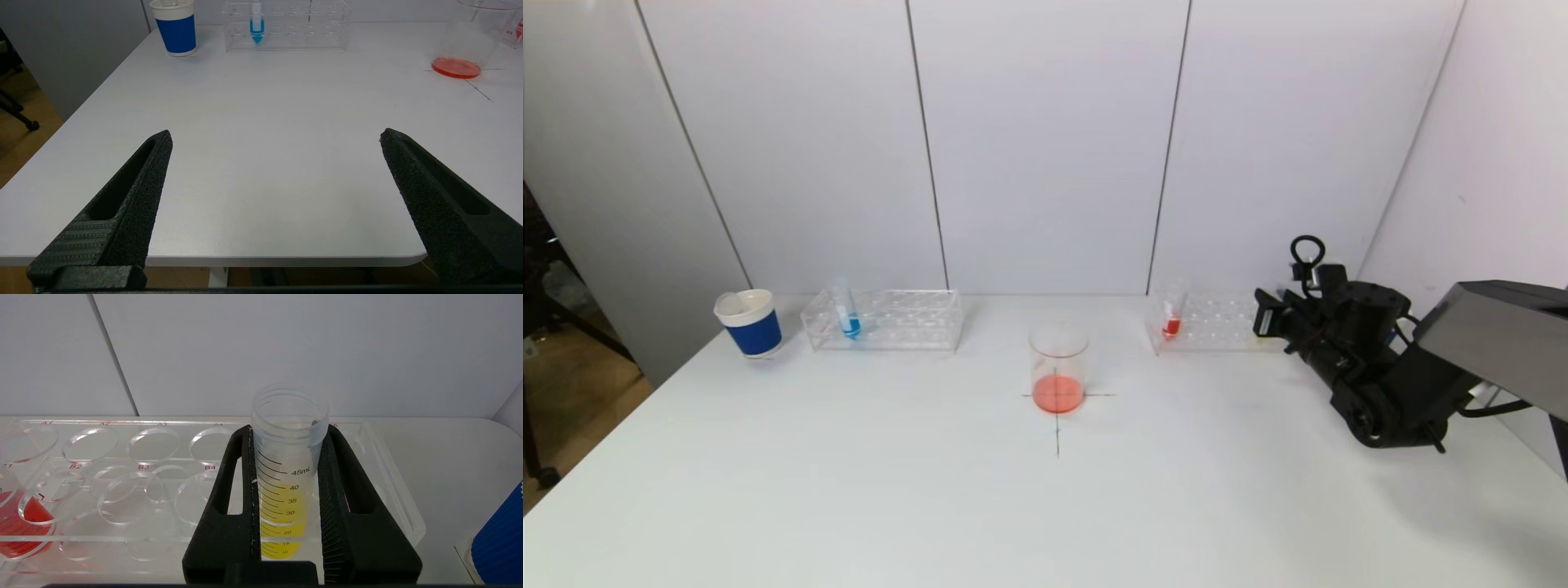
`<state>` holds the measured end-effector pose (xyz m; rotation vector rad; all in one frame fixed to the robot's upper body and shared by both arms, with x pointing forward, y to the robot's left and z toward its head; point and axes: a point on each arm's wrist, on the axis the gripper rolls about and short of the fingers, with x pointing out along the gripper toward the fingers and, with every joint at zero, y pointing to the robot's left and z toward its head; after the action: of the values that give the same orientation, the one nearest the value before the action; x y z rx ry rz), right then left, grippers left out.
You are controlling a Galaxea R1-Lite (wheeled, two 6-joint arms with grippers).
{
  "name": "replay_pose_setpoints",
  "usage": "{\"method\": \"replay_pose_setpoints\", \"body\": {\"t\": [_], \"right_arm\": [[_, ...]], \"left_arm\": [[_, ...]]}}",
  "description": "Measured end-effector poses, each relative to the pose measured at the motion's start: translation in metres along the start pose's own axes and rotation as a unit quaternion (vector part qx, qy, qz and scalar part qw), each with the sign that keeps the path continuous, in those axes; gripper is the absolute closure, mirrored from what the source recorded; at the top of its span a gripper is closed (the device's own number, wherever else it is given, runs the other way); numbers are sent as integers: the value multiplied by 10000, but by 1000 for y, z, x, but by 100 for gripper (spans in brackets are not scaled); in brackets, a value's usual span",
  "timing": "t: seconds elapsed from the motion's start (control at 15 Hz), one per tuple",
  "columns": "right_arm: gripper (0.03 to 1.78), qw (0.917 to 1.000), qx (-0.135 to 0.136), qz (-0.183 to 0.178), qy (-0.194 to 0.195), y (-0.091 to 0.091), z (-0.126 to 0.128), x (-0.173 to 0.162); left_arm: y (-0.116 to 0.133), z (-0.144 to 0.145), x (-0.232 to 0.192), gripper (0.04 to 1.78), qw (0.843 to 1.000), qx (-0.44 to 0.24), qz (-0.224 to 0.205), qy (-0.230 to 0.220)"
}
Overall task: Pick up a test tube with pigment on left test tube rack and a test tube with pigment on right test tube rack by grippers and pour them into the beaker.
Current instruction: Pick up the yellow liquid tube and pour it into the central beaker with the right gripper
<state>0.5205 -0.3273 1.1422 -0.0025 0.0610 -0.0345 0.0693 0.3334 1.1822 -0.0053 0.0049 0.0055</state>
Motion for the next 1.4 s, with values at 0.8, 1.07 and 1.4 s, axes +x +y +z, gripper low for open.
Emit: {"method": "replay_pose_setpoints", "body": {"t": [0.8, 1.07, 1.4], "right_arm": [[134, 9998, -177, -13, -120, -1, 43, -7], [134, 9995, -257, -7, -196, -1, 78, -11], [134, 9993, -262, 69, -259, -1, 136, -22]], "left_arm": [[0, 0, 0, 4, 10000, -2, -7, 0], [0, 0, 0, 4, 10000, -2, -19, 0], [0, 0, 0, 4, 10000, -2, -23, -2]]}}
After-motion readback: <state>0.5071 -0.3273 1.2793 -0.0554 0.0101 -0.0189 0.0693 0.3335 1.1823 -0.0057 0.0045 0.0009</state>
